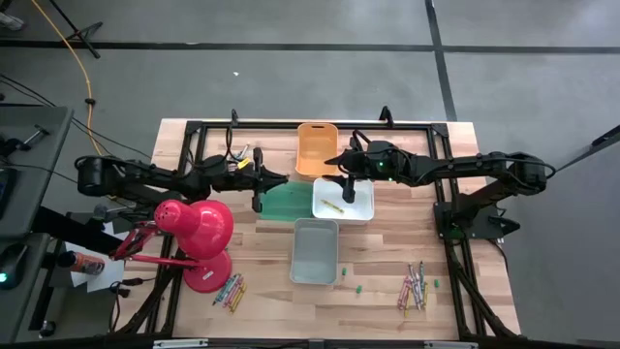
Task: Sort crayons
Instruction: Put the yellow crayon into the white bin
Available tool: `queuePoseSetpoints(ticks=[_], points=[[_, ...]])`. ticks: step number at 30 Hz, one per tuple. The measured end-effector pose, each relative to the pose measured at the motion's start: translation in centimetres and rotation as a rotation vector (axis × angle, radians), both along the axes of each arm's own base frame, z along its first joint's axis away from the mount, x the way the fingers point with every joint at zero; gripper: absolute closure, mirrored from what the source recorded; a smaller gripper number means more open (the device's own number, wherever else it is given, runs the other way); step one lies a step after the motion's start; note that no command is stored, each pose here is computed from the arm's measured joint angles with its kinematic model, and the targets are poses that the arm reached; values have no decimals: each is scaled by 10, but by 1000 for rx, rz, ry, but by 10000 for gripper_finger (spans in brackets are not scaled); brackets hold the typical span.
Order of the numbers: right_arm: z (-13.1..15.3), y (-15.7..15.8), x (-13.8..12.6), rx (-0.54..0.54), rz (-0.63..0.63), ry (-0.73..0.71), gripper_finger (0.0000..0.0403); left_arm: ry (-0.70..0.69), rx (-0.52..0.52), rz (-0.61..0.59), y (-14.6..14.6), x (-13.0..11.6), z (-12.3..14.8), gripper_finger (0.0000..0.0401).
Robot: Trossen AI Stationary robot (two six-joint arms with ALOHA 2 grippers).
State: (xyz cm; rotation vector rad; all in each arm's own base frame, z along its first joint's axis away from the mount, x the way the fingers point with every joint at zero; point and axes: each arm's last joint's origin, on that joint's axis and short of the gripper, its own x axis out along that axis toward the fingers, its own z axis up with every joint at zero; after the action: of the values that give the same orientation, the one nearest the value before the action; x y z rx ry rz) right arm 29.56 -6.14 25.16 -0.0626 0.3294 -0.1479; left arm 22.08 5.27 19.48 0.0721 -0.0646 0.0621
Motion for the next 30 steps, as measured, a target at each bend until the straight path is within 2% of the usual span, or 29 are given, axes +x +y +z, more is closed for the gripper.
queuePoseSetpoints(ticks=[6, 11, 16, 24, 30], points=[[4, 0, 1, -16, -6, -40, 210, 6, 7, -41, -2, 37, 5, 401], [5, -1, 1, -21, -10, -51, 210, 85, 15, -77, -4, 79, -13, 401], [3, -1, 1, -17, -9, -28, 210, 136, 58, -99, -6, 106, -31, 401], [-1, 0, 0, -10, -9, 9, 210, 162, 78, -105, -6, 117, -41, 398], [-1, 0, 0, -10, -10, 9, 210, 193, 65, -105, -6, 115, -39, 352]])
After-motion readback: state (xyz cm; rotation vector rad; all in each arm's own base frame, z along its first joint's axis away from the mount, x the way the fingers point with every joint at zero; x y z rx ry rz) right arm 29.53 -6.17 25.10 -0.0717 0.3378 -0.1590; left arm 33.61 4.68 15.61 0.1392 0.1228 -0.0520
